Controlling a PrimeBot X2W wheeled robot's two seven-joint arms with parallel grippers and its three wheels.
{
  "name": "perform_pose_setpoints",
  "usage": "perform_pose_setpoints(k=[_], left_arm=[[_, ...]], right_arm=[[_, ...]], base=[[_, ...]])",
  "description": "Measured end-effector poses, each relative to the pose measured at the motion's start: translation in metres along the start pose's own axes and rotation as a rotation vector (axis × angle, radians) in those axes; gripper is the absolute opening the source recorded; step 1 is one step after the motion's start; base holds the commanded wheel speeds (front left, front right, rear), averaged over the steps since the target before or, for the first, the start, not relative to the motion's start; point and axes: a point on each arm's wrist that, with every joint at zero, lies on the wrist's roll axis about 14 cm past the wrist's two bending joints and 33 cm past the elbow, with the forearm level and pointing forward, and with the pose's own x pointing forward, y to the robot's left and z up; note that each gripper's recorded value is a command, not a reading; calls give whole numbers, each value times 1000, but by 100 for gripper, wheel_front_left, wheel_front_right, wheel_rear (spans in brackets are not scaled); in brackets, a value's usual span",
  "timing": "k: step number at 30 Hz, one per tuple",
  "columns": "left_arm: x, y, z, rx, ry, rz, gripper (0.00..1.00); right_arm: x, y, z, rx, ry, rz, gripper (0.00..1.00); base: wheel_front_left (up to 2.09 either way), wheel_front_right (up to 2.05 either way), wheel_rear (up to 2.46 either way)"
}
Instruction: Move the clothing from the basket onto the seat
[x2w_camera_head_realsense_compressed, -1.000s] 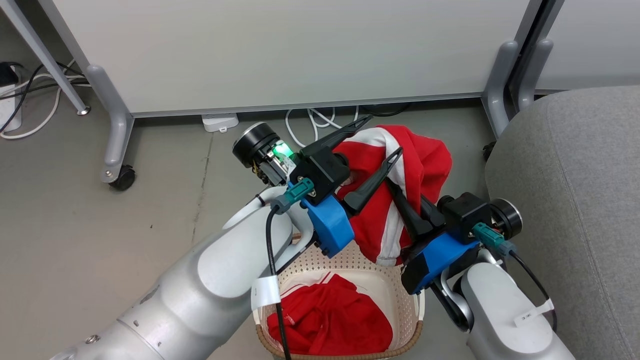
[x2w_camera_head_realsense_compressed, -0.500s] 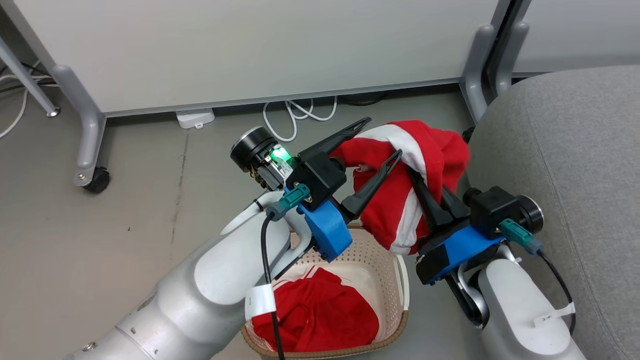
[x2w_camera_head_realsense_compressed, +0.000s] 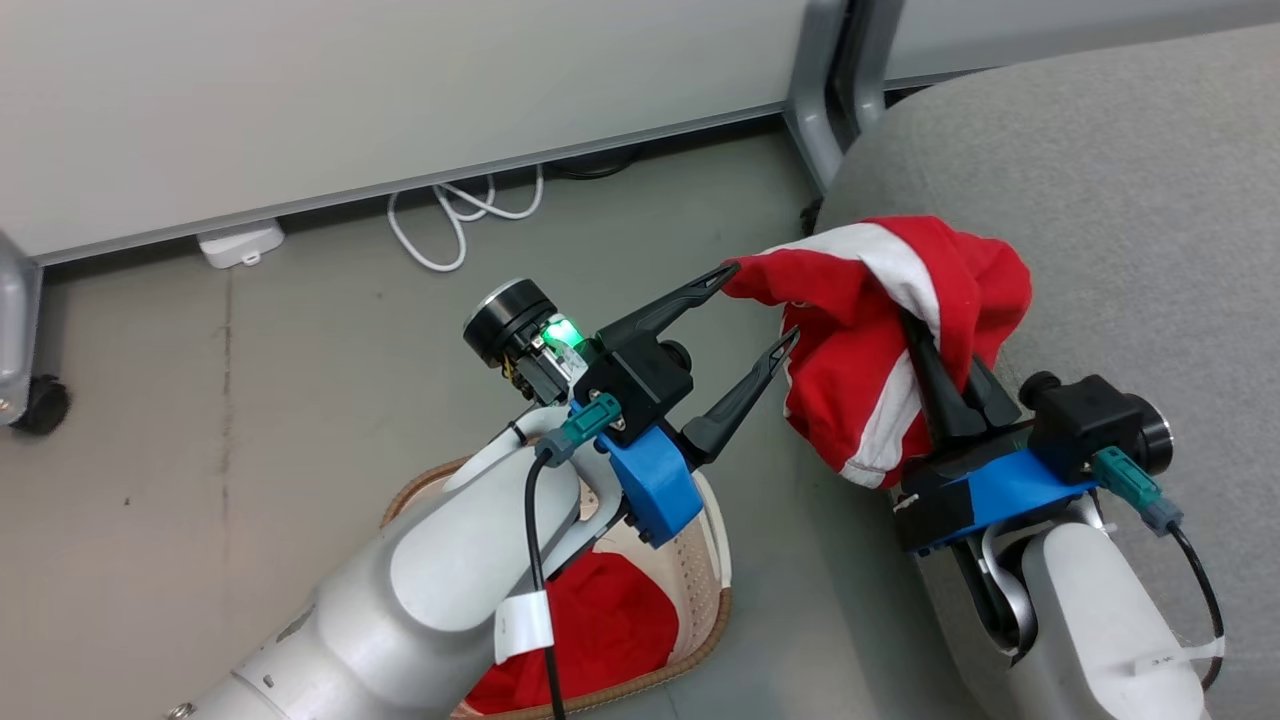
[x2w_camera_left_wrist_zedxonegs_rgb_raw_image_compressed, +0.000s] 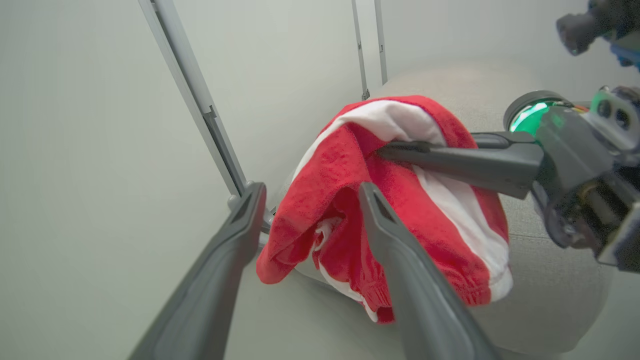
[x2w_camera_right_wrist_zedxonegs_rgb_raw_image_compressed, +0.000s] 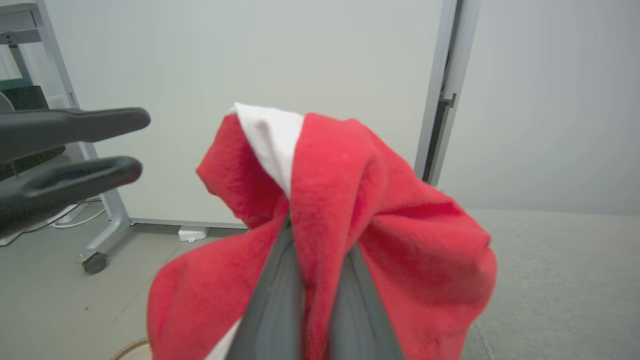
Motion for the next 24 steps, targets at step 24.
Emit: perform_pose_setpoints(k=[24], left_arm=[[59,-96,-10,-50,-29,-318,100]], right_arm=[[-111,-116,6,-82,39,-400,0]], base=[[0,0,0]])
